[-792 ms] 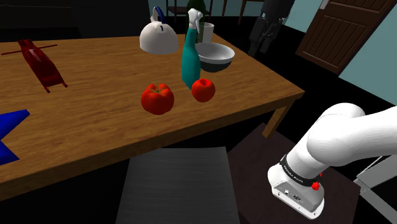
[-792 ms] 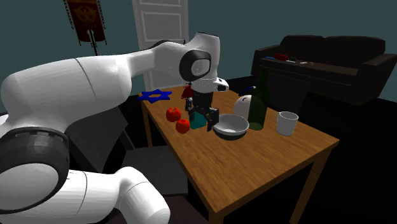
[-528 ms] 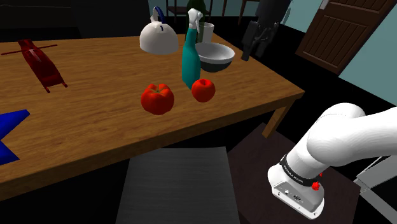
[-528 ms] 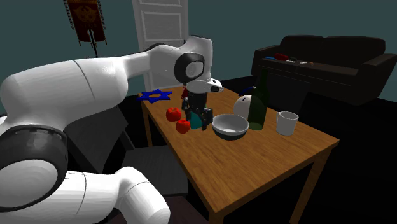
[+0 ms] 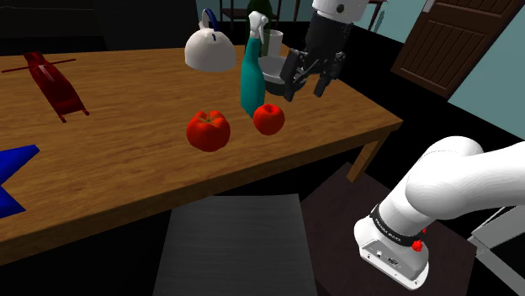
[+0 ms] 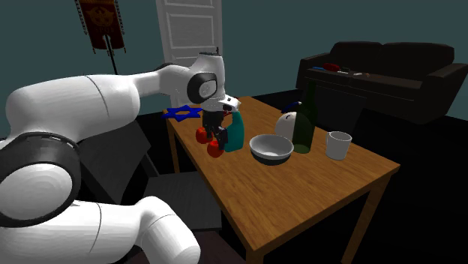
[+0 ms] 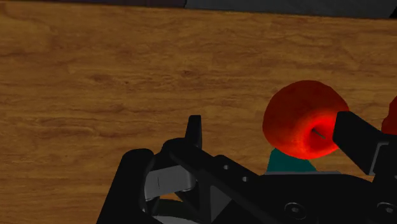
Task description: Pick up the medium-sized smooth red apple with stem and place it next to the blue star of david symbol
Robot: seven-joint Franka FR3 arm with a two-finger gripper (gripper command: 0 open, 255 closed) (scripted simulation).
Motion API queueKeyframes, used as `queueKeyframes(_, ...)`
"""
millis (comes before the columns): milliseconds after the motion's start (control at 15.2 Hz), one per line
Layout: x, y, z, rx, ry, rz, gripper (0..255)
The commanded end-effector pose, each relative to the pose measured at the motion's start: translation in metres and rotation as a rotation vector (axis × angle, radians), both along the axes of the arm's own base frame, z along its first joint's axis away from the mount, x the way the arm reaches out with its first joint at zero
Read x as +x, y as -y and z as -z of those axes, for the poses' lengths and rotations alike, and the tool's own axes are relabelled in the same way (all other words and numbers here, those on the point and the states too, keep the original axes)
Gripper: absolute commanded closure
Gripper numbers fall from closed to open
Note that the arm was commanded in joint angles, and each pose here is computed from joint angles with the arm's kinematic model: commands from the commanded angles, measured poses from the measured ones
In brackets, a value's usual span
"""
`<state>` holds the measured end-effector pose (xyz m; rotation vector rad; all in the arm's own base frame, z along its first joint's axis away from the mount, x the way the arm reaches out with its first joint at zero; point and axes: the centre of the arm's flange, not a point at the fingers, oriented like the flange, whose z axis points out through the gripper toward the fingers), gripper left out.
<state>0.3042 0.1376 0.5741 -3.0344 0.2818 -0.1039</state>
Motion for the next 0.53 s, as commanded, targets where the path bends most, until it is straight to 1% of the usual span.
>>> queueKeyframes(0,0.005,-0.026,0.008,0.002,0.009,0.059,0)
queueKeyframes(198,0.012,-0.059,0.018,0.002,0.019,0.129,0)
queueKeyframes(462,0.014,-0.061,0.039,0.002,0.019,0.129,0)
